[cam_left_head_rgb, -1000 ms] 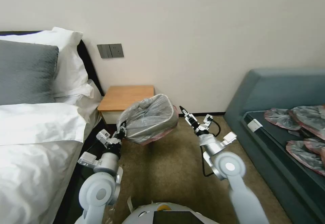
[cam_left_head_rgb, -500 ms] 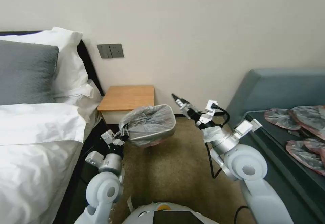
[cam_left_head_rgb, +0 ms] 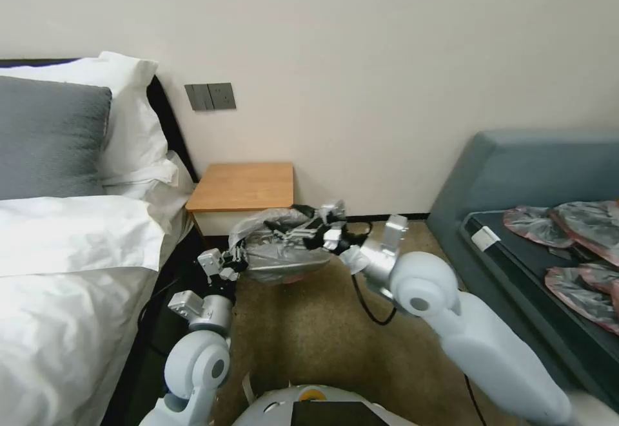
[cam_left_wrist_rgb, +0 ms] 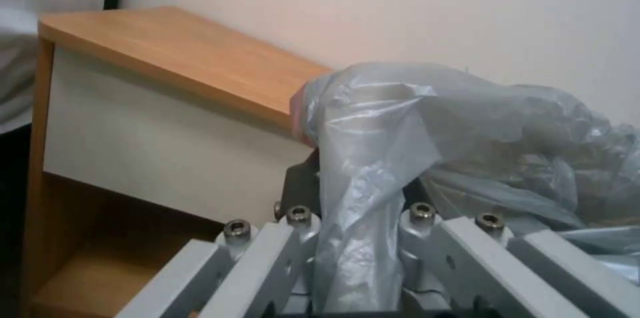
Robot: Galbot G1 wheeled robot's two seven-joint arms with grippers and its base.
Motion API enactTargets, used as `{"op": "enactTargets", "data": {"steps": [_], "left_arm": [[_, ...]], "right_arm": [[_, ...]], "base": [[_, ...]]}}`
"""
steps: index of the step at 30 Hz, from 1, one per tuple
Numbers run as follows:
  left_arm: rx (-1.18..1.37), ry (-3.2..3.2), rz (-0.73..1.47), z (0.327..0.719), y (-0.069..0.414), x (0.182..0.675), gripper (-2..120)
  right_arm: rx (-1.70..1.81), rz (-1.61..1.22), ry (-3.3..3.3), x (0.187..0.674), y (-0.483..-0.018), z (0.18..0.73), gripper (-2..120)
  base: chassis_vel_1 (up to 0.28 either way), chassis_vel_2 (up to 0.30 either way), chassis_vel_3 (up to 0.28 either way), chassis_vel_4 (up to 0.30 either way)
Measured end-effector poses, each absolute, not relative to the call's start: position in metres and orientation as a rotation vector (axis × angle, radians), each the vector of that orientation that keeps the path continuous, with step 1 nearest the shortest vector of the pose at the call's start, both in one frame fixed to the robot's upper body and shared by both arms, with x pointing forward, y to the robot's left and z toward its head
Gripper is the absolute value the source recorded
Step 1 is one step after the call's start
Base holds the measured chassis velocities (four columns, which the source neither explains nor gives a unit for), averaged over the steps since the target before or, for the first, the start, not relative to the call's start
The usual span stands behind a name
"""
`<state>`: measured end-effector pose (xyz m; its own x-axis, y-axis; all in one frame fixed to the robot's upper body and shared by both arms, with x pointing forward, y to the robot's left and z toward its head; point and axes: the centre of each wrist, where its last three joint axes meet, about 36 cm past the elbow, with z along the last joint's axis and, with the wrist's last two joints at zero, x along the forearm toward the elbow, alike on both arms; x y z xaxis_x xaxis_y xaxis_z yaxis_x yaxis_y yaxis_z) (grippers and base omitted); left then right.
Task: Pick up the garbage bag from the table and place it over the trash can.
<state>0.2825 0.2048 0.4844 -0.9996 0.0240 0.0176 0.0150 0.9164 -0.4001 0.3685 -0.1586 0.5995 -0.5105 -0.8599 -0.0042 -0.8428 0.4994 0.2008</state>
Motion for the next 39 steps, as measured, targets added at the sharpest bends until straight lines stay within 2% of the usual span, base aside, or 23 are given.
{"op": "enactTargets", "data": {"steps": [1, 4, 5, 9, 10, 14, 15, 19, 21, 24, 29, 39], "left_arm": [[-0.031, -3.054, 0.637, 0.484, 0.205, 0.283, 7], [-0.060, -3.064, 0.581, 0.481, 0.205, 0.281, 7], [-0.060, -3.064, 0.581, 0.481, 0.205, 0.281, 7], [-0.096, -3.071, 0.520, 0.481, 0.207, 0.280, 7], [-0.096, -3.071, 0.520, 0.481, 0.207, 0.280, 7], [-0.122, -3.083, 0.458, 0.482, 0.209, 0.278, 7], [-0.122, -3.083, 0.458, 0.482, 0.209, 0.278, 7], [-0.133, -3.078, 0.423, 0.482, 0.209, 0.275, 7], [-0.137, -3.079, 0.408, 0.482, 0.209, 0.275, 7], [-0.150, -3.090, 0.347, 0.480, 0.209, 0.275, 7], [-0.164, -3.098, 0.318, 0.479, 0.208, 0.275, 7], [-0.177, -3.110, 0.297, 0.482, 0.208, 0.274, 7]], "right_arm": [[1.501, -0.271, -2.636, 0.369, -0.159, 0.599, 88], [1.558, -0.177, -2.580, 0.371, -0.147, 0.598, 74], [1.558, -0.177, -2.580, 0.371, -0.147, 0.598, 74], [1.604, -0.005, -2.537, 0.380, -0.143, 0.591, 55], [1.604, -0.005, -2.537, 0.380, -0.143, 0.591, 55], [1.611, 0.152, -2.473, 0.386, -0.144, 0.588, 36], [1.611, 0.152, -2.473, 0.386, -0.144, 0.588, 36], [1.584, 0.281, -2.422, 0.392, -0.144, 0.592, 17], [1.577, 0.318, -2.418, 0.394, -0.143, 0.593, 14], [1.546, 0.477, -2.391, 0.398, -0.139, 0.600, 0], [1.530, 0.606, -2.336, 0.400, -0.131, 0.609, 0], [1.532, 0.669, -2.295, 0.413, -0.113, 0.603, 0]], "base": [[0.000, 0.000, 0.000, 0.000], [0.000, 0.000, 0.000, 0.000], [0.000, 0.000, 0.000, 0.000], [0.000, 0.000, 0.000, 0.000], [0.000, 0.000, 0.000, 0.000], [0.000, 0.000, 0.000, 0.000], [0.000, 0.000, 0.000, 0.000], [0.000, 0.000, 0.000, 0.000], [0.000, 0.000, 0.000, 0.000], [0.000, 0.000, 0.000, 0.000], [0.000, 0.000, 0.000, 0.000], [0.000, 0.000, 0.000, 0.000]]}}
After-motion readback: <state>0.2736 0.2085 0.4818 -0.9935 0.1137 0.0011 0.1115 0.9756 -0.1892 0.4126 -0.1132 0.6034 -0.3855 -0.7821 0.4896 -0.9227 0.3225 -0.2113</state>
